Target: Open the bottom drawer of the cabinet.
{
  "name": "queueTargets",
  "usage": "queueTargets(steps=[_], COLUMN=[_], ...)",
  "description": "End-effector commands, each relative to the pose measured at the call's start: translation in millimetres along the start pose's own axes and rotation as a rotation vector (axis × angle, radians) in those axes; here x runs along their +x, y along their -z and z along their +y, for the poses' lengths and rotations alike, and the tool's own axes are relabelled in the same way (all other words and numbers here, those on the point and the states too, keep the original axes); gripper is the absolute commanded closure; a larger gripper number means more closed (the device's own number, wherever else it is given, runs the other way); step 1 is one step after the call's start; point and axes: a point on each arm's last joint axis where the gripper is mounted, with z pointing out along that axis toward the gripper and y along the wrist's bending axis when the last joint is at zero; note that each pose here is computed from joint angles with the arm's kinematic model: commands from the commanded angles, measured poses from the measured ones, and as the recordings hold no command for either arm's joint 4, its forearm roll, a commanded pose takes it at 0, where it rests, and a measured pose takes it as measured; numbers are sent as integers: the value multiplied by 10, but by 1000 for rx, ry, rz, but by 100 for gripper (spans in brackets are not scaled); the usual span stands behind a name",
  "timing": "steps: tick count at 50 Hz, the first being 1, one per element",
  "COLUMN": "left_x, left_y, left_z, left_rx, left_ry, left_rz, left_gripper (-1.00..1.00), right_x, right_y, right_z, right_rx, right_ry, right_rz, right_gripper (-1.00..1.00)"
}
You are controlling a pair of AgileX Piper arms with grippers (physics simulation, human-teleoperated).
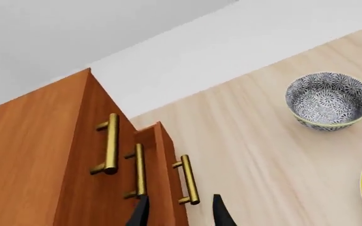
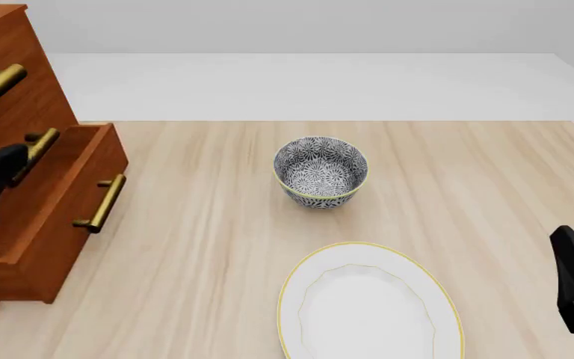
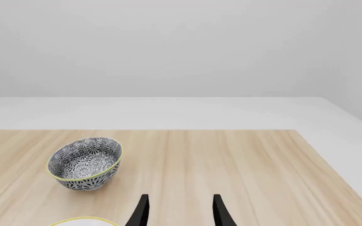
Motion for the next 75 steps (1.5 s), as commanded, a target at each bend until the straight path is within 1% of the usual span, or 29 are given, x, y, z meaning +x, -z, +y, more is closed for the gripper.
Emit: queueTargets(steps=[1,2,3,4,6,7,8,9,10,13,21,23,27,31,32,33,34,35,37,38,41,43,44,46,50,59,63,65,75], left_x=[-15,-13,-2,27,30,36,43,44,63,107,213,187,179,203,212,205,207,224,234,242,248,263,277,311,349,398,435,441,493], left_y=[69,65,80,60,82,94,90,113,100,87,-60,-28,-59,-112,-125,-132,-133,-145,-180,-201,-250,-270,-292,-321,-347,-427,-468,-484,-594], left_z=[50,53,41,43,52,57,96,83,68,54,64,72,84,90,97,105,94,87,87,91,107,106,105,100,80,85,86,92,110], left_rx=[-36,-38,-33,-40,-52,-60,-98,-91,-81,-80,-98,-102,-106,-110,-117,-123,-114,-111,-111,-113,-121,-121,-122,-123,-116,-121,-121,-126,-135], left_ry=[183,204,183,194,210,237,296,294,272,277,352,317,331,348,361,402,366,362,391,373,397,393,410,401,413,393,352,361,345], left_rz=[17,21,17,33,27,26,29,17,25,35,101,80,86,100,101,97,98,100,104,106,113,116,123,129,137,151,158,157,163], left_gripper=[-100,-100,-100,-100,-100,-100,-100,-100,-100,-100,-100,-100,-100,-100,-100,-100,-100,-100,-100,-100,-100,-100,-100,-100,-100,-100,-100,-100,-100], right_x=[0,0,0,0,0,0,0,0,0,0,0,0,0,0,0,0,0,0,0,0,0,0,0,0,0,0,0,0,-18], right_y=[0,0,0,0,0,0,0,0,0,0,0,0,0,0,0,0,0,0,0,0,0,0,0,0,0,0,0,0,2], right_z=[0,0,0,0,0,0,0,0,0,0,0,0,0,0,0,0,0,0,0,0,0,0,0,0,0,0,0,0,7], right_rx=[0,0,0,0,0,0,0,0,0,0,0,0,0,0,0,0,0,0,0,0,0,0,0,0,0,0,0,0,-12], right_ry=[0,0,0,0,0,0,0,0,0,0,0,0,0,0,0,0,0,0,0,0,0,0,0,0,0,0,0,0,-1], right_rz=[0,0,0,0,0,0,0,0,0,0,0,0,0,0,0,0,0,0,0,0,0,0,0,0,0,0,0,0,0], right_gripper=[-100,-100,-100,-100,-100,-100,-100,-100,-100,-100,-100,-100,-100,-100,-100,-100,-100,-100,-100,-100,-100,-100,-100,-100,-100,-100,-100,-100,-100])
